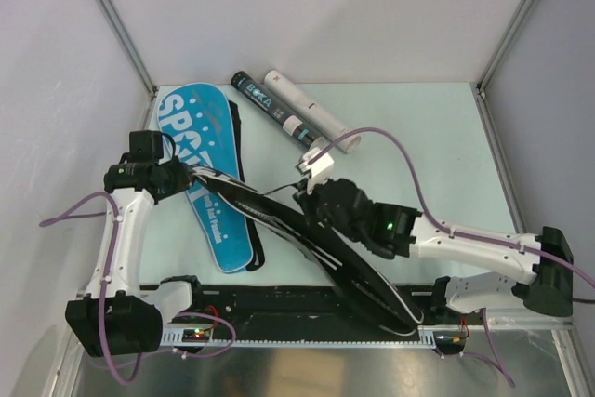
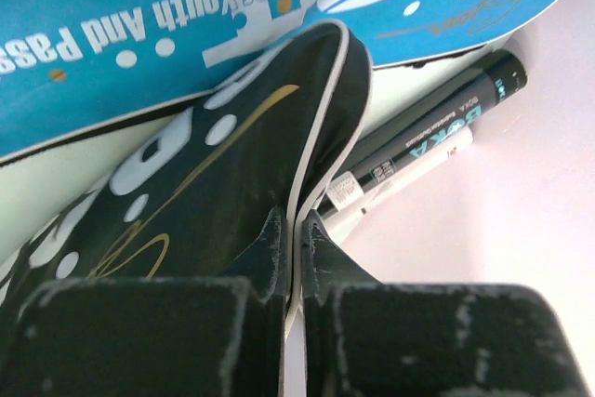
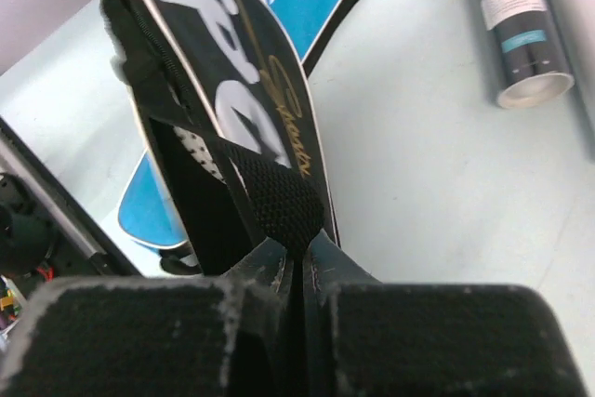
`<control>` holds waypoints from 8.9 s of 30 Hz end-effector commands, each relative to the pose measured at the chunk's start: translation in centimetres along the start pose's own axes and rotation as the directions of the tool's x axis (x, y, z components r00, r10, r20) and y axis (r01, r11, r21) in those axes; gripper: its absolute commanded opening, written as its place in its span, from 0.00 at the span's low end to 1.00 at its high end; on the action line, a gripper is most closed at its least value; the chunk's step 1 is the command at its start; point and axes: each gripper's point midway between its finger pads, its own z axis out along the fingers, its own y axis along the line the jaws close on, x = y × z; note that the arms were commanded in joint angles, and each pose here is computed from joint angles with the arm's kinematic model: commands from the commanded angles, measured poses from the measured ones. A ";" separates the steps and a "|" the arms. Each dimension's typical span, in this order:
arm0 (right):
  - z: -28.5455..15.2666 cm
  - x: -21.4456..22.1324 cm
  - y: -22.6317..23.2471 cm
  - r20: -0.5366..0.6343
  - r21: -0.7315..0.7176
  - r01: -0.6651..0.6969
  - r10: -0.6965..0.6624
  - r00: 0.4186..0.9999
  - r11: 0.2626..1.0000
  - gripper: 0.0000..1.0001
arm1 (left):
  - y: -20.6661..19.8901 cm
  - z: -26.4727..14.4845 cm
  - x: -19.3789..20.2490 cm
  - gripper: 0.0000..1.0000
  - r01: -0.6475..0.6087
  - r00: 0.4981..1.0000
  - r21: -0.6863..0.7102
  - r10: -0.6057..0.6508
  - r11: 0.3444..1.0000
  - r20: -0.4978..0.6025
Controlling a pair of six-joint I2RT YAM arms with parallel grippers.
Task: Pack up the badminton gear
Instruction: Adjust the racket bag at the center of the board, then zip the racket bag at the center of the board.
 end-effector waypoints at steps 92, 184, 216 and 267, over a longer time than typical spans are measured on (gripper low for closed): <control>10.2 -1.6 8.7 0.495 -0.156 -0.048 0.120 0.861 0.987 0.57 | 2.6 -1.7 4.5 0.00 -0.013 0.989 -0.037 0.007 0.999 -0.148; 1.9 9.6 -12.1 0.319 0.465 -0.356 0.221 0.922 0.811 0.00 | -1.3 -3.2 1.5 0.00 0.058 0.997 0.133 -0.063 0.989 0.036; -13.6 16.5 -33.4 0.546 0.745 -0.640 0.378 0.748 0.189 0.00 | -0.9 -3.5 -0.1 0.00 0.045 0.993 0.142 -0.060 0.989 0.101; -2.0 5.1 -17.2 -0.061 -0.037 -0.271 0.269 0.961 0.962 0.43 | -0.8 -3.4 -0.3 0.00 -0.277 0.953 0.095 0.260 0.956 0.157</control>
